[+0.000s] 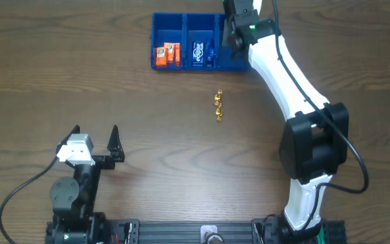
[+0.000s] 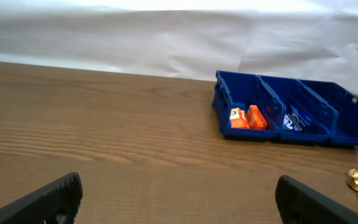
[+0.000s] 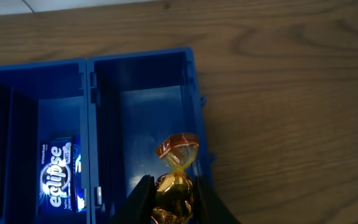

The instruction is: Sort Candies Into Trays

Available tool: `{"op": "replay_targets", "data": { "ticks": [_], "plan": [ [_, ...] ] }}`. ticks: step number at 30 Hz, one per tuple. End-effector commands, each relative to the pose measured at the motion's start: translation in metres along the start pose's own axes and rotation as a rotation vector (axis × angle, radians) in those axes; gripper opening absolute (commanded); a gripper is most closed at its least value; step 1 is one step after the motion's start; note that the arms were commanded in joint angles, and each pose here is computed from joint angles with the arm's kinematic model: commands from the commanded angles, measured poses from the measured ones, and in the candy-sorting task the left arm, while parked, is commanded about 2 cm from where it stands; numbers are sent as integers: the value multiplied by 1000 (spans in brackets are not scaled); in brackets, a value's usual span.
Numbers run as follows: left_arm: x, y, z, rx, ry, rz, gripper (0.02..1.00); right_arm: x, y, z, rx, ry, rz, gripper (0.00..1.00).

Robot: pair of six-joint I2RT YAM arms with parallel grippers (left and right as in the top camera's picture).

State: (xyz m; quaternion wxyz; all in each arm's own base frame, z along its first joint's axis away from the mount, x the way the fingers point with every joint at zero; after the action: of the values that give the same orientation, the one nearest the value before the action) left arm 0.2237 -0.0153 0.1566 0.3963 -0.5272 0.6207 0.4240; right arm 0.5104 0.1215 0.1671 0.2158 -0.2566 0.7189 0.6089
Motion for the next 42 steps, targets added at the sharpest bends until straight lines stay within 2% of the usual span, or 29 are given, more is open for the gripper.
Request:
{"op": "replay_targets", "data": {
  "ticks": [1,12,15,17,18,19,20,21,31,35,39,42],
  "plan": [
    [15,-2,3,1,10,45,998,3,-11,9,-23,41,5,38],
    [15,-2,3,1,10,45,998,3,-11,21,-34,78,-8,53],
    [16,-2,3,1,10,45,998,3,-11,21,-34,77,-9,93],
    [15,-2,3,1,10,45,998,3,-11,21,-34,77,-8,215],
    [15,-2,3,1,10,45,998,3,-11,21,-34,78,-8,318],
    [15,-2,3,1,10,45,998,3,-11,21,-34,78,-8,667],
    [15,-2,3,1,10,45,998,3,-11,21,-34,78,-8,895],
    [15,-2,3,1,10,45,998,3,-11,21,-34,78,-8,1000],
    [15,-2,3,1,10,45,998,12,-6,27,-39,107,27,1000],
    [15,-2,3,1,10,45,998,21,23,37,-57,145,60,1000],
    [15,-2,3,1,10,45,998,37,60,49,-94,123,121,1000],
    [15,-2,3,1,10,45,996,66,76,60,-133,125,237,1000]
  ]
}}
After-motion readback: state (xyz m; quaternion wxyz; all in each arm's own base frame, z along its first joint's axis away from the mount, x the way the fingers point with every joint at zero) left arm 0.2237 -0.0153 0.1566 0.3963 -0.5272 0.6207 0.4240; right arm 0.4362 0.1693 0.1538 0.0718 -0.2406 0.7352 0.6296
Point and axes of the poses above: each gripper's point midway between its finger pads, its own y axis back along the fingers, its own z axis along the line the jaws close on, x = y × z, the point moved 2 cm from there along y, back along the fingers, and after that the axes turned 12 degrees about y, right-handed, at the moved point
